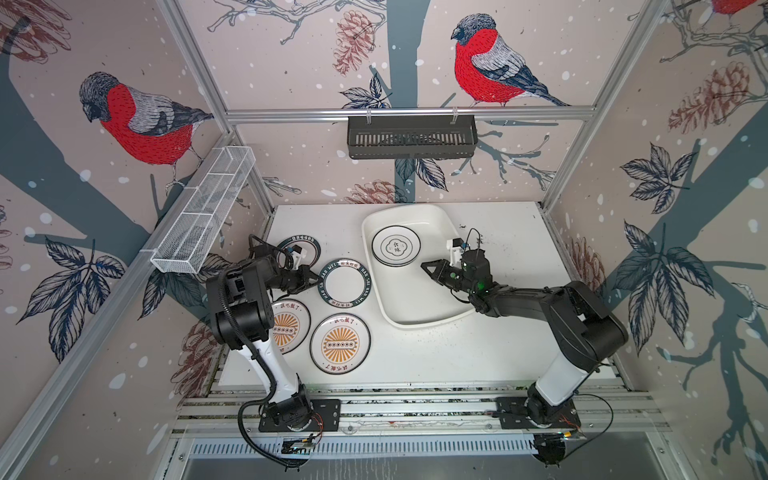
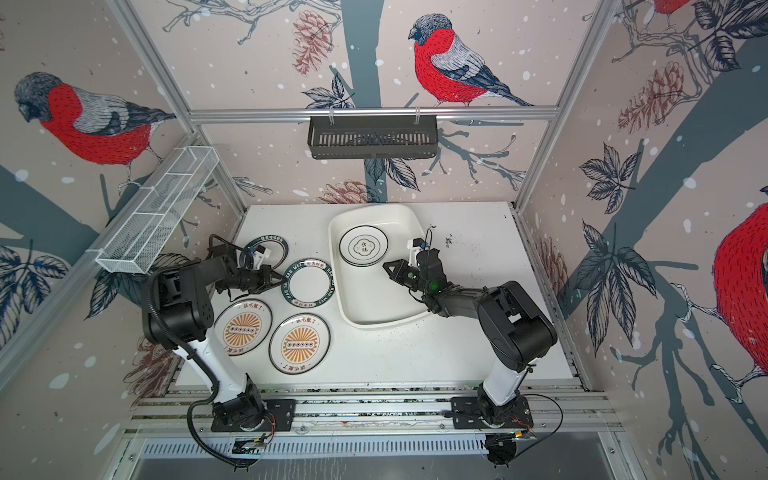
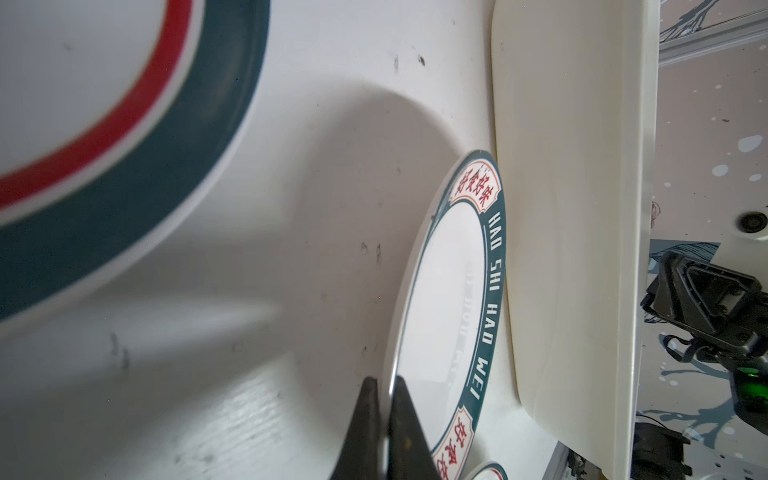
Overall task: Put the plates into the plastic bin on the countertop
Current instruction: 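Close the left gripper on the rim and tilt the plate upright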
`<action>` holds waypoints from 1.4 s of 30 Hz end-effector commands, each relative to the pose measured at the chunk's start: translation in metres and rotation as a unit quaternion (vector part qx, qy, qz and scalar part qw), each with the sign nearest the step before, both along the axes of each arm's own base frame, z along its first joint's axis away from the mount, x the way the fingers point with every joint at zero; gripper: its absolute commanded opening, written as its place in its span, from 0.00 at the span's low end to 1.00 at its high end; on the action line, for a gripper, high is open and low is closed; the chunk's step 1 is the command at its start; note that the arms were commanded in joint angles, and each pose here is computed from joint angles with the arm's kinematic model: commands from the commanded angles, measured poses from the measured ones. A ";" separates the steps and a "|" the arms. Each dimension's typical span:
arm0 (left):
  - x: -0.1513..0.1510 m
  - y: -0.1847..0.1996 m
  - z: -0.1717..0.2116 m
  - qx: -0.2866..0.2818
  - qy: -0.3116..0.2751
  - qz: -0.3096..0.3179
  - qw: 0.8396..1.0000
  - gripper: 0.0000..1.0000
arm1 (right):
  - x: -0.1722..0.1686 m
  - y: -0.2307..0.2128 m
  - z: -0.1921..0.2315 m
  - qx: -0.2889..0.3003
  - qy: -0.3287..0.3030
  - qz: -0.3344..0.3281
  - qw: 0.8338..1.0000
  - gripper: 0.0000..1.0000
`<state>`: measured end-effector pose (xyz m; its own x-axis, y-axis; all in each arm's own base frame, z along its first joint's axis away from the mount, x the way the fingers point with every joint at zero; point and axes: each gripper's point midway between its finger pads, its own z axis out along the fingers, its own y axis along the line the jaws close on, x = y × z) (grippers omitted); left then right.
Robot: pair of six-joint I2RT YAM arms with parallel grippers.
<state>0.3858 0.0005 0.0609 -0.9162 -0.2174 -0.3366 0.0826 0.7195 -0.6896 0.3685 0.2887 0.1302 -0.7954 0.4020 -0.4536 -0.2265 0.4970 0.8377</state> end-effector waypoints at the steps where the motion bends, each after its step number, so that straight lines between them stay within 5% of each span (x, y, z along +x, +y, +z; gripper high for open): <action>1: 0.003 0.002 0.017 0.009 -0.020 -0.006 1.000 0.00 | 0.002 0.004 0.011 0.010 -0.019 0.006 1.000 0.14; 26: 0.014 -0.003 0.062 0.053 -0.059 0.004 0.997 0.00 | 0.003 0.008 0.026 0.017 -0.033 0.017 0.999 0.15; 42: 0.028 0.001 0.126 0.100 -0.127 0.016 0.987 0.00 | -0.002 0.021 0.040 -0.008 -0.062 0.043 0.997 0.18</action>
